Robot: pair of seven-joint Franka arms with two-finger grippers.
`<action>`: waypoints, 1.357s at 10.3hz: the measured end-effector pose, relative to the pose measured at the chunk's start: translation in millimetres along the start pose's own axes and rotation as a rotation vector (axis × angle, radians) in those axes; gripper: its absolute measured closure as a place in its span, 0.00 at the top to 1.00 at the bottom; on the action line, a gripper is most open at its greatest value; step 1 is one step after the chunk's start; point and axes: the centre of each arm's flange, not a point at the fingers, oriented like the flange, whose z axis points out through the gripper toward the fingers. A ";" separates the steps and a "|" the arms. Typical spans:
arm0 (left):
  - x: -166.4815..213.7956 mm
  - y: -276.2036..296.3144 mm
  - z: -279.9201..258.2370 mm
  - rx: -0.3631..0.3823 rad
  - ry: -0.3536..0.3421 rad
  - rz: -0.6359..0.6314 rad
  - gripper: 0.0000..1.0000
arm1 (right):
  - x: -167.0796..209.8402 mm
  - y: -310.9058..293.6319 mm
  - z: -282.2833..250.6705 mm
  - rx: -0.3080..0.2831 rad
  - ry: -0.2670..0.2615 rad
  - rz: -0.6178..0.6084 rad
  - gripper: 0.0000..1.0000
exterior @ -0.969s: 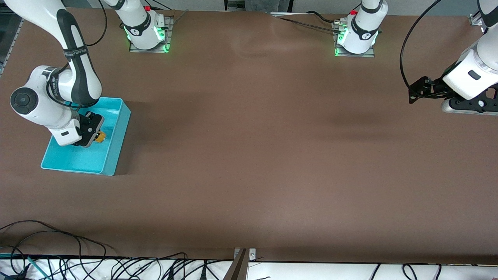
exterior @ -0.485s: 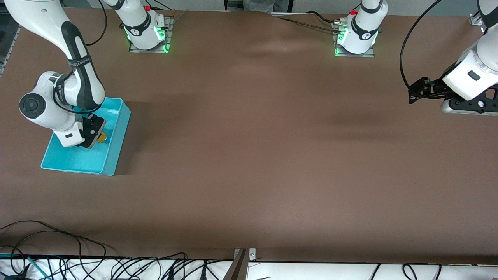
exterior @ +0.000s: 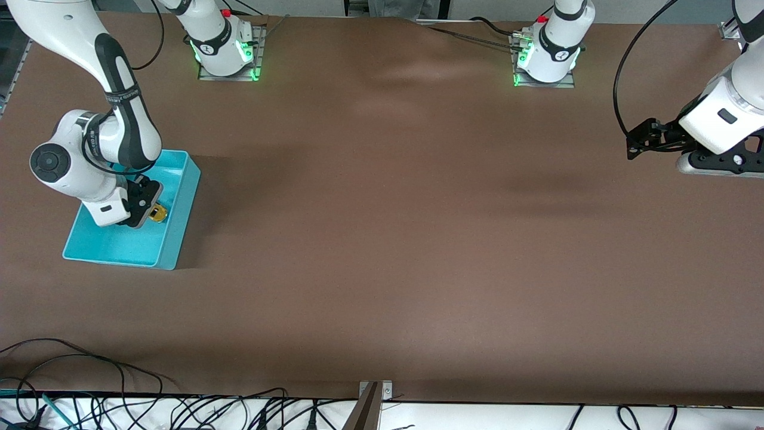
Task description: Wind up and store yellow beetle car
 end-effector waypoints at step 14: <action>0.2 0.1 -0.3 0.000 0.001 0.000 1.00 | 48.8 44.6 -322.1 0.043 0.056 1.014 1.00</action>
